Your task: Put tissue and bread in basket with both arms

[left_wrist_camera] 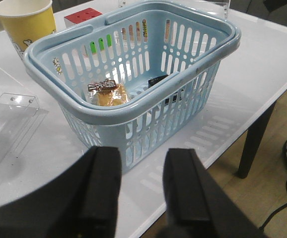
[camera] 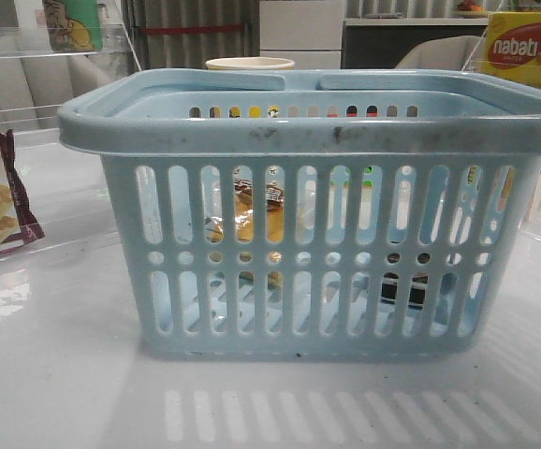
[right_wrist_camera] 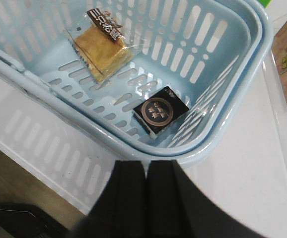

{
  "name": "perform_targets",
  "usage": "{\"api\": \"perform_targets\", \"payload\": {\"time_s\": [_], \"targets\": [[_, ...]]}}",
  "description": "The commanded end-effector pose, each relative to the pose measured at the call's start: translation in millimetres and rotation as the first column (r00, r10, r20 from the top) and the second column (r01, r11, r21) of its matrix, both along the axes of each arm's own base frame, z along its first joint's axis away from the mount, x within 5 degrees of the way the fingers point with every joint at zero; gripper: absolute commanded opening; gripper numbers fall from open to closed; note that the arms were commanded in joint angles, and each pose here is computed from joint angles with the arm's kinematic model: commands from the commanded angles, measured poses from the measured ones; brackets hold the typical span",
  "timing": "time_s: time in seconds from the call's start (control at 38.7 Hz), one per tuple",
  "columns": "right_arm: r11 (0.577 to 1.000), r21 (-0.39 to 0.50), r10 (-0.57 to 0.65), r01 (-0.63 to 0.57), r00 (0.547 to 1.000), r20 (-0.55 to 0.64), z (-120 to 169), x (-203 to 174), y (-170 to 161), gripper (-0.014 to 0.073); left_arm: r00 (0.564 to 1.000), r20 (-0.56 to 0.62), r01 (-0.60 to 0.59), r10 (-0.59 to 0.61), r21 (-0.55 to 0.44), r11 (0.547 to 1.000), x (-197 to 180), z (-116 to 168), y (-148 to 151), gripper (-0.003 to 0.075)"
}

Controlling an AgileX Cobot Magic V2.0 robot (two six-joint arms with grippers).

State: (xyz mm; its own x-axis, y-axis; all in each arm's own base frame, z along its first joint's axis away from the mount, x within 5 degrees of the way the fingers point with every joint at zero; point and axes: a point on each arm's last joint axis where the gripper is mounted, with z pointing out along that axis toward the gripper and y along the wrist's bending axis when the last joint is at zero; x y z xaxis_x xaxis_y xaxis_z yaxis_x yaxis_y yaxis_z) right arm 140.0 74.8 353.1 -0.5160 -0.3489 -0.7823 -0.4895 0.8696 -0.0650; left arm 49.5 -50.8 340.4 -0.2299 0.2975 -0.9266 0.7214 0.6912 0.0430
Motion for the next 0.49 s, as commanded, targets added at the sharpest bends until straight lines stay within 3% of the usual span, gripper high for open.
{"api": "perform_targets", "payload": {"time_s": [0.0, 0.1, 0.47], "targets": [[1.0, 0.022, 0.009, -0.011, 0.996, 0.087, 13.0, 2.3, 0.8, 0.0068, 0.998, 0.059, 0.0, 0.005, -0.081, 0.997, 1.1, 15.1, -1.5, 0.0157], [1.0, 0.022, 0.009, -0.011, 0.996, 0.087, 13.0, 2.3, 0.8, 0.0068, 0.998, 0.059, 0.0, 0.005, -0.081, 0.997, 1.1, 15.1, -1.5, 0.009], [1.0, 0.022, 0.009, -0.011, 0.996, 0.087, 13.0, 2.3, 0.8, 0.0068, 0.998, 0.059, 0.0, 0.005, -0.081, 0.997, 1.1, 15.1, -1.5, 0.0091]]}}
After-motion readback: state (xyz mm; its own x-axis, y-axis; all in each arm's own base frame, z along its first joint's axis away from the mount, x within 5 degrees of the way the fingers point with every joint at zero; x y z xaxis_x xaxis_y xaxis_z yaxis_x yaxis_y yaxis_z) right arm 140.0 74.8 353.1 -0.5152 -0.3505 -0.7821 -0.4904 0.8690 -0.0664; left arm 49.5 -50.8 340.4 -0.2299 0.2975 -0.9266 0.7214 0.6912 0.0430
